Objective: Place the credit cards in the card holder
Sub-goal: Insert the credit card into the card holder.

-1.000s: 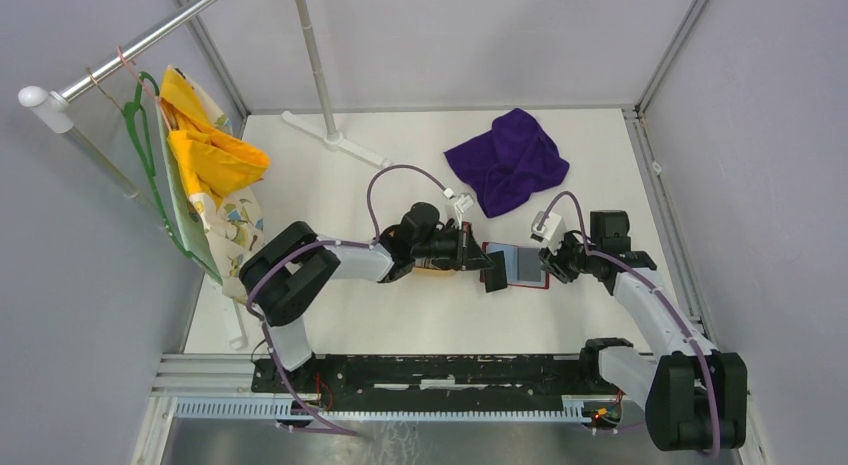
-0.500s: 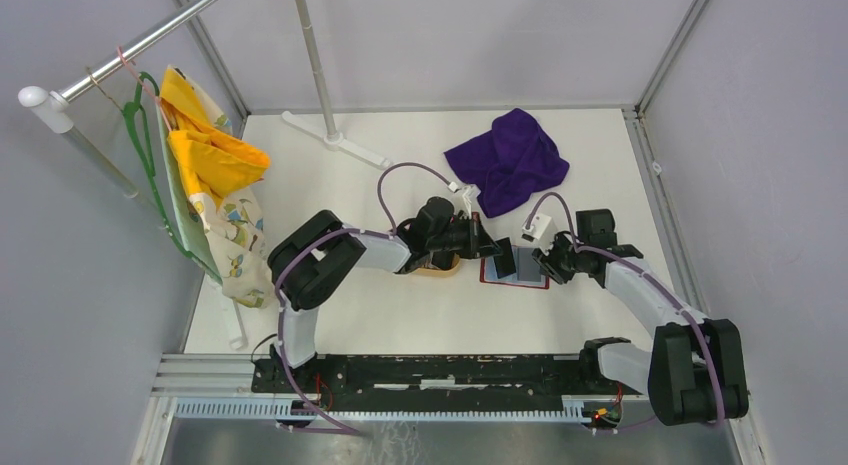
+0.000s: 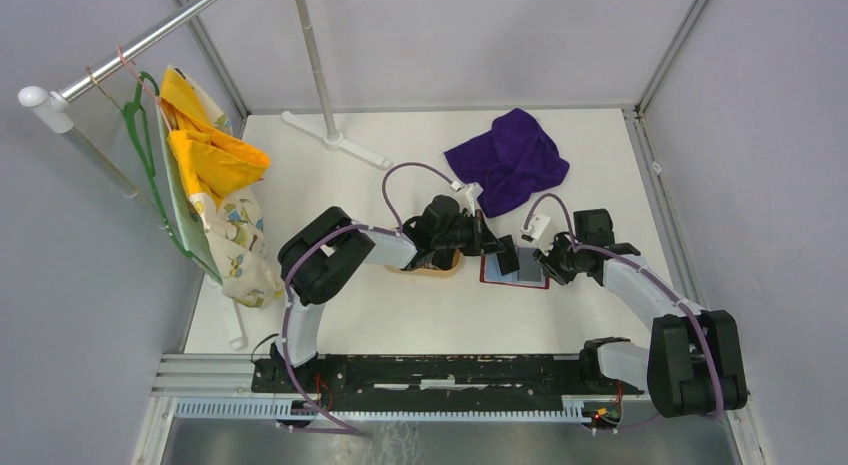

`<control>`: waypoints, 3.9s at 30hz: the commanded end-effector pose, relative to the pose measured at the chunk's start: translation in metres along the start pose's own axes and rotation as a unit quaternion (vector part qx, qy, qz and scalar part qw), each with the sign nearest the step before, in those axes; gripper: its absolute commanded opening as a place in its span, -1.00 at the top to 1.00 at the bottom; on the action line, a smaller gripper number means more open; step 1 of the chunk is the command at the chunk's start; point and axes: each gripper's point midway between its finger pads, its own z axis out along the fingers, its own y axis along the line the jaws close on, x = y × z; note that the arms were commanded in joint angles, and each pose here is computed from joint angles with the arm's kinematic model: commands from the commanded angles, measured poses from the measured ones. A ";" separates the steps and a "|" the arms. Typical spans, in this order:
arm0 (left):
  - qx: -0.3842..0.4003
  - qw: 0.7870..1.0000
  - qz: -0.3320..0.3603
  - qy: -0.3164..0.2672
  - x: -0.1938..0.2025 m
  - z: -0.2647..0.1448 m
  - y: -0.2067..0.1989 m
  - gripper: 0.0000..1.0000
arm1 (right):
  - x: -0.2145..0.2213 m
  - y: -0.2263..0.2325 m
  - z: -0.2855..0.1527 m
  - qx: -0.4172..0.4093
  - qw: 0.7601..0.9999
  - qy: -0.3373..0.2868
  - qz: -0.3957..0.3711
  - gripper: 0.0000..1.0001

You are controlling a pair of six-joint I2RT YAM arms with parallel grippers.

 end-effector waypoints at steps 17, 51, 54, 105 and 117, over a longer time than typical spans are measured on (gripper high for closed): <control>-0.006 1.000 -0.003 -0.014 -0.009 -0.005 -0.006 0.96 | -0.001 -0.005 0.002 0.012 1.000 0.003 0.000 0.34; -0.004 1.000 -0.015 -0.001 0.001 -0.006 0.001 0.96 | 0.000 -0.004 0.004 0.009 1.000 0.007 -0.001 0.34; 0.007 1.000 -0.016 -0.005 -0.001 -0.007 -0.005 0.96 | -0.001 -0.004 0.003 0.010 1.000 0.006 -0.001 0.34; 0.043 0.998 -0.049 0.004 -0.004 0.000 0.002 0.96 | -0.007 0.010 0.008 -0.031 1.000 0.000 -0.002 0.41; 0.015 0.999 -0.045 0.012 0.000 0.000 0.012 0.96 | -0.008 0.010 0.007 -0.031 1.000 -0.002 -0.002 0.41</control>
